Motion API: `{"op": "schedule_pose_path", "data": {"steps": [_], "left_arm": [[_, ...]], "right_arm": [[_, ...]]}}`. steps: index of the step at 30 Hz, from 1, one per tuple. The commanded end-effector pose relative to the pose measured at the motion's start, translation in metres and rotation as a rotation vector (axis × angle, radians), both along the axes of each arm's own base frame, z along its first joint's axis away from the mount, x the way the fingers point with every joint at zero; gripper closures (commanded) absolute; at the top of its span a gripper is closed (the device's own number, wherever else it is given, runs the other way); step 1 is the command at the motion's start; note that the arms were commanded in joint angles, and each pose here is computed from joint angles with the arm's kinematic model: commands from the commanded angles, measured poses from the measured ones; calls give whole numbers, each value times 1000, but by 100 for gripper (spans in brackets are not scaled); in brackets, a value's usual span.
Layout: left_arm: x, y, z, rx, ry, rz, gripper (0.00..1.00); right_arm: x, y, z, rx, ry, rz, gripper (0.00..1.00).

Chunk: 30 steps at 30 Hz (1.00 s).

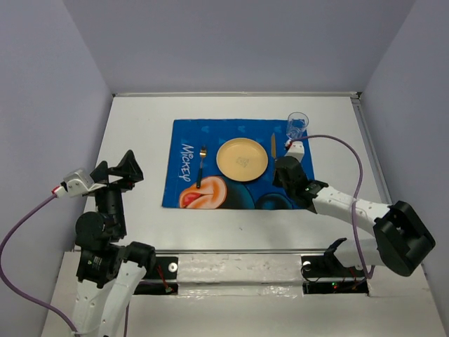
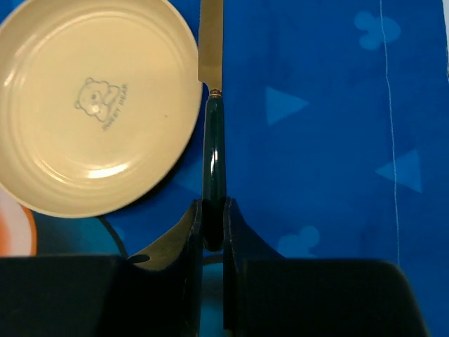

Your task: Set the dinner table for one person

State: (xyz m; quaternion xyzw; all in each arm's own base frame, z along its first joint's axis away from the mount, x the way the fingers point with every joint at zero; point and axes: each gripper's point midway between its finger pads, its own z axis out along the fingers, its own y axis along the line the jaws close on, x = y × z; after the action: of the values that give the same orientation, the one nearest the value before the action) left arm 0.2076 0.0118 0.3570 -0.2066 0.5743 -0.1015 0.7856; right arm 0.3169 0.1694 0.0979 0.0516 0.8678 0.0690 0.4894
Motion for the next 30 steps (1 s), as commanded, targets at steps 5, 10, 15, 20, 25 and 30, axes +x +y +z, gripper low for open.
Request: {"op": "schedule_pose_path", "data": {"steps": [5, 10, 15, 20, 25, 30], "left_arm": [[-4, -3, 10, -12, -52, -23, 1], [-5, -3, 11, -12, -54, -22, 1], [-5, -3, 11, -12, -55, -24, 1], [-4, -4, 11, -12, -54, -29, 1], [-4, -4, 10, -11, -51, -27, 1], [-4, -4, 10, -11, -50, -29, 1]], "right_arm": [[7, -39, -13, -2, 46, -58, 100], [11, -46, -26, -1, 92, -37, 100], [12, -35, -31, 2, 103, 35, 100], [10, -29, -32, 17, 106, 74, 100], [9, -34, -42, -4, 134, 44, 100], [13, -38, -45, -23, 140, 10, 100]]}}
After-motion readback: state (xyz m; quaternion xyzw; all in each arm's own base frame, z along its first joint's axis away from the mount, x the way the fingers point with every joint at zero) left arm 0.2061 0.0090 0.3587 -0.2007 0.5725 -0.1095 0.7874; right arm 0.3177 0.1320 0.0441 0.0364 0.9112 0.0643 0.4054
